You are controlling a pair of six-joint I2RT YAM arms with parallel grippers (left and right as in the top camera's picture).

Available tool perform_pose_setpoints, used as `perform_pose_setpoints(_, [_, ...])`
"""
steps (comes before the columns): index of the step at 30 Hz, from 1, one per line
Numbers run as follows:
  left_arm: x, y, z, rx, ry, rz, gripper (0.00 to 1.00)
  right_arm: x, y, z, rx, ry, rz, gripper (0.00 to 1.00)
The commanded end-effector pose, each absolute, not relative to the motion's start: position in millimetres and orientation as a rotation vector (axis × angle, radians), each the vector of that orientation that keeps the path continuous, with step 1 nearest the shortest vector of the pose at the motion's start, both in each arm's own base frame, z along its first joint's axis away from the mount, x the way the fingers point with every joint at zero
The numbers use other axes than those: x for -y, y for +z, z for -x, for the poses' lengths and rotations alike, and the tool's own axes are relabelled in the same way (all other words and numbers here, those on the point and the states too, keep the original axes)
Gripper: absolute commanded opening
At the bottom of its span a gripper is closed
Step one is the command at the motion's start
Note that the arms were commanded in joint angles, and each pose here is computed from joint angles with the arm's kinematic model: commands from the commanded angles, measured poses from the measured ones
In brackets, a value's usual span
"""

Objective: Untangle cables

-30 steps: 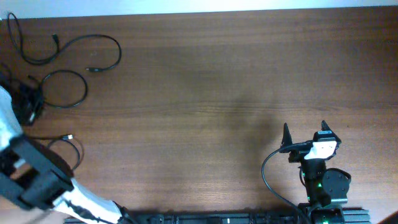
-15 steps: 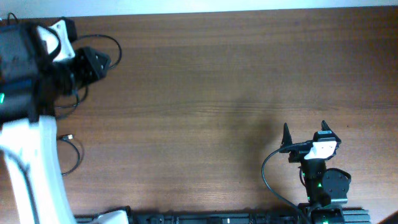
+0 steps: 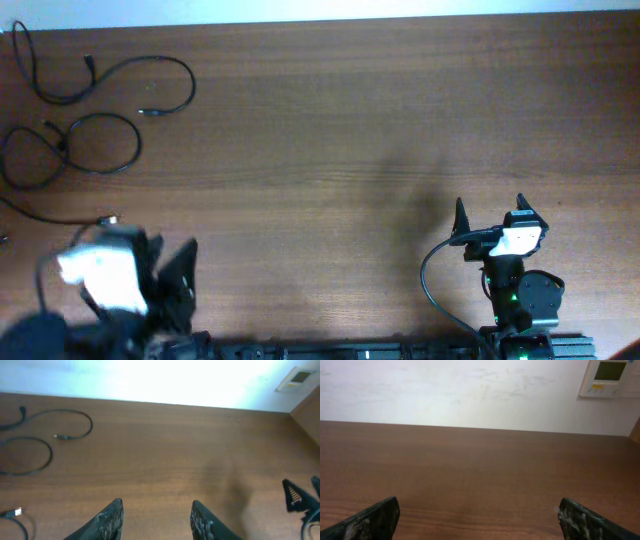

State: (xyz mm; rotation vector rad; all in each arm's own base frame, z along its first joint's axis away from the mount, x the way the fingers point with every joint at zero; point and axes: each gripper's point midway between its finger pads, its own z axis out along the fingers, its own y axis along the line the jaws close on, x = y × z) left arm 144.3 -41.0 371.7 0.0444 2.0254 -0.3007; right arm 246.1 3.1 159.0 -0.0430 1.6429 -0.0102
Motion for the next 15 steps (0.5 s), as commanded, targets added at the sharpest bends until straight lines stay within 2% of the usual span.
perform_pose_setpoints(1, [66, 345, -125, -1.979, -0.391, -0.208, 0.58, -1, 156, -246, -1.647, -0.019, 0.038, 0.98])
perform_pose_setpoints(9, [112, 302, -131, -2.121, -0.63, -0.608, 0.6, -1, 156, -246, -1.647, -0.019, 0.038, 0.98])
perform_pose_setpoints(10, [114, 298, -132, -2.138, -0.631, -0.628, 0.68, -1, 156, -246, -1.647, -0.019, 0.038, 0.98])
perform_pose_setpoints(11, [112, 297, -135, -2.148, -0.608, -0.623, 0.99, -1, 156, -246, -1.647, -0.019, 0.038, 0.98])
perform_pose_setpoints(15, [104, 294, -140, -2.169, -0.554, -0.59, 0.99, -1, 156, -246, -1.647, -0.019, 0.038, 0.98])
